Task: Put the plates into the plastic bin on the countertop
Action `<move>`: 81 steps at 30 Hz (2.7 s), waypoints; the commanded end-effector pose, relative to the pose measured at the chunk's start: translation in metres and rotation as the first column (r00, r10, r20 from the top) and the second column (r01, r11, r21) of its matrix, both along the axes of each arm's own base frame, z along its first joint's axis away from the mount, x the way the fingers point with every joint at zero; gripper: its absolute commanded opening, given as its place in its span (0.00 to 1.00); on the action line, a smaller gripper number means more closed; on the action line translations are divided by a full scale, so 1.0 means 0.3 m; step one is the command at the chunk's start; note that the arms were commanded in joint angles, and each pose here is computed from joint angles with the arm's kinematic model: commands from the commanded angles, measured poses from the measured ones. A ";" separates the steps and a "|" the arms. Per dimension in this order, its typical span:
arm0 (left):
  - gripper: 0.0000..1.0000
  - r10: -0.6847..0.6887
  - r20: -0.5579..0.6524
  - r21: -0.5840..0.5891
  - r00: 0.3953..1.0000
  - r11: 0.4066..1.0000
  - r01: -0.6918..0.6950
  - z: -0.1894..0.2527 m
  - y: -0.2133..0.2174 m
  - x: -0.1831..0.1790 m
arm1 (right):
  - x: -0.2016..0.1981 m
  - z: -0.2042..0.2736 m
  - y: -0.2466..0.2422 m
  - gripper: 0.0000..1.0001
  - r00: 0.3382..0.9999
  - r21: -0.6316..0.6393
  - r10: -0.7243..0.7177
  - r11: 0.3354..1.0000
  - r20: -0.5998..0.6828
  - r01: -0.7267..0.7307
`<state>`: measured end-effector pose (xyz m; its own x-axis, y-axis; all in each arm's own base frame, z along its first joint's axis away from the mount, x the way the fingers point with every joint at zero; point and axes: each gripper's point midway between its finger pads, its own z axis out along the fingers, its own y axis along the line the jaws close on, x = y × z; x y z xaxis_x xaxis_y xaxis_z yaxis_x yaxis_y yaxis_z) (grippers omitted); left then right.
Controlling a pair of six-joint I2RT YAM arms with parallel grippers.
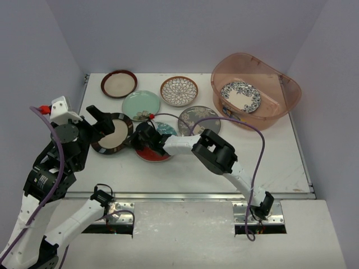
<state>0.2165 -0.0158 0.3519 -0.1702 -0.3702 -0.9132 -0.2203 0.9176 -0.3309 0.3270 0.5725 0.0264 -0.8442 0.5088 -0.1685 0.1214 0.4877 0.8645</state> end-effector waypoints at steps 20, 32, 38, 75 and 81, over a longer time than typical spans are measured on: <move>1.00 0.039 -0.016 0.017 0.999 0.999 -0.039 -0.129 0.005 0.033 | 0.162 0.814 -0.166 0.00 0.922 0.350 0.060 0.914 0.383 -0.204; 1.00 0.092 -0.040 0.045 0.995 0.995 -0.090 -0.249 0.031 0.042 | 0.250 0.960 -0.397 0.00 0.903 0.366 -0.048 0.922 0.427 -0.124; 1.00 0.079 -0.071 0.062 0.994 0.995 -0.075 -0.313 0.017 0.055 | 0.342 1.047 -0.699 0.00 0.884 0.358 -0.204 0.933 0.421 0.045; 1.00 -0.029 -0.056 0.037 0.998 0.999 0.031 -0.322 -0.044 0.054 | 0.596 0.805 -2.015 0.00 0.613 0.133 -0.769 0.637 0.182 0.759; 1.00 -0.039 -0.051 0.035 0.998 0.999 0.041 -0.320 -0.049 0.050 | 0.678 0.741 -2.024 0.00 0.601 0.060 -0.788 0.612 0.131 0.789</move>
